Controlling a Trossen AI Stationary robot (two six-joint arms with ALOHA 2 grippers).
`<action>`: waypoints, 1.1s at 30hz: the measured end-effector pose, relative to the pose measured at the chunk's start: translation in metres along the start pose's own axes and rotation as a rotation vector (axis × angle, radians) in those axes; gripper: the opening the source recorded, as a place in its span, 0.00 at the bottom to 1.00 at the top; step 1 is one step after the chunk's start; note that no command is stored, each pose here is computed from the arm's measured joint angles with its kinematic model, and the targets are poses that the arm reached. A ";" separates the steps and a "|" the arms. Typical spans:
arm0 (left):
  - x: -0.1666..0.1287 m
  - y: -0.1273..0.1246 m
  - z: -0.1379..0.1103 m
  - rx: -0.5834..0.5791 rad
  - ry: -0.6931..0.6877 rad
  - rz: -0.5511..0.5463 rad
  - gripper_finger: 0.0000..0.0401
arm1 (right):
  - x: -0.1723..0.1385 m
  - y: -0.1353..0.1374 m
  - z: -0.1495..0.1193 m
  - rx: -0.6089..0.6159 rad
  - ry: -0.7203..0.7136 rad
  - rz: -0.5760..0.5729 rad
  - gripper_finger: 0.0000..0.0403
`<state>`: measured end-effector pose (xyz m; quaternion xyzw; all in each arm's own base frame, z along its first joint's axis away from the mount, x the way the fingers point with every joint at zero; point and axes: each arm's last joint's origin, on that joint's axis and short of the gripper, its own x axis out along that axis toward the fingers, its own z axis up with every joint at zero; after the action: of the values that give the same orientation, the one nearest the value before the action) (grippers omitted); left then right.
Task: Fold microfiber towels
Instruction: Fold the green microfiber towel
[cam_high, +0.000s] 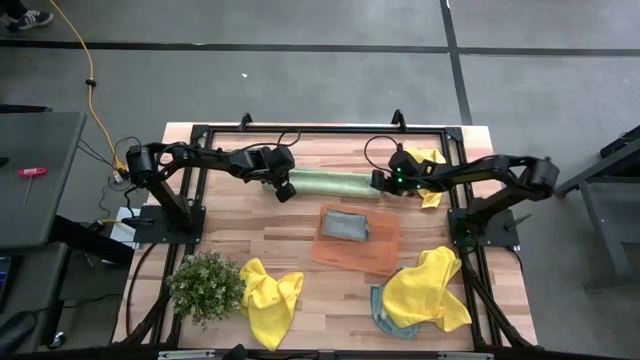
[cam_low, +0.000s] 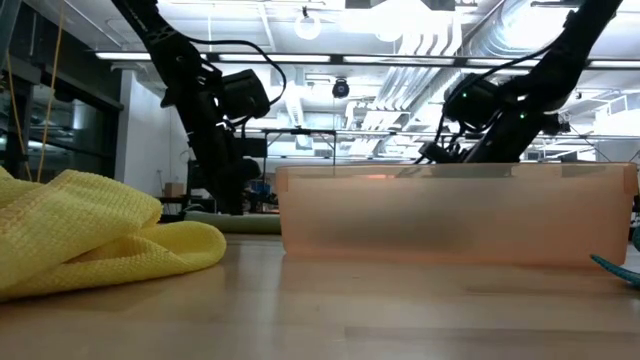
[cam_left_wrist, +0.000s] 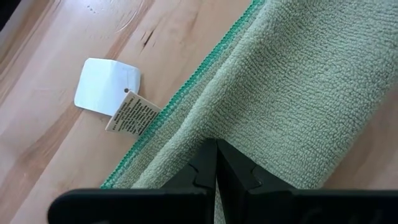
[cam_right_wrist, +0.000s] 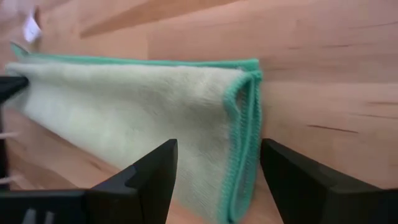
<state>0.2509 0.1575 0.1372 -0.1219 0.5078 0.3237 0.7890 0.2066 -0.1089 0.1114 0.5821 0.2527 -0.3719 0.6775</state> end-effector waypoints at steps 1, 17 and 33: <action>0.000 0.000 0.000 -0.001 -0.002 0.000 0.00 | 0.000 0.001 0.000 0.007 -0.006 0.008 0.56; -0.003 0.001 0.001 -0.039 -0.009 -0.017 0.00 | 0.001 -0.004 -0.001 0.006 -0.037 -0.057 0.42; -0.020 0.002 0.005 0.048 -0.051 -0.097 0.00 | 0.001 -0.012 -0.002 -0.114 -0.041 -0.151 0.03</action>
<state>0.2470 0.1538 0.1576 -0.1192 0.4888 0.2756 0.8191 0.1979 -0.1075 0.1032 0.5144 0.3026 -0.4186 0.6846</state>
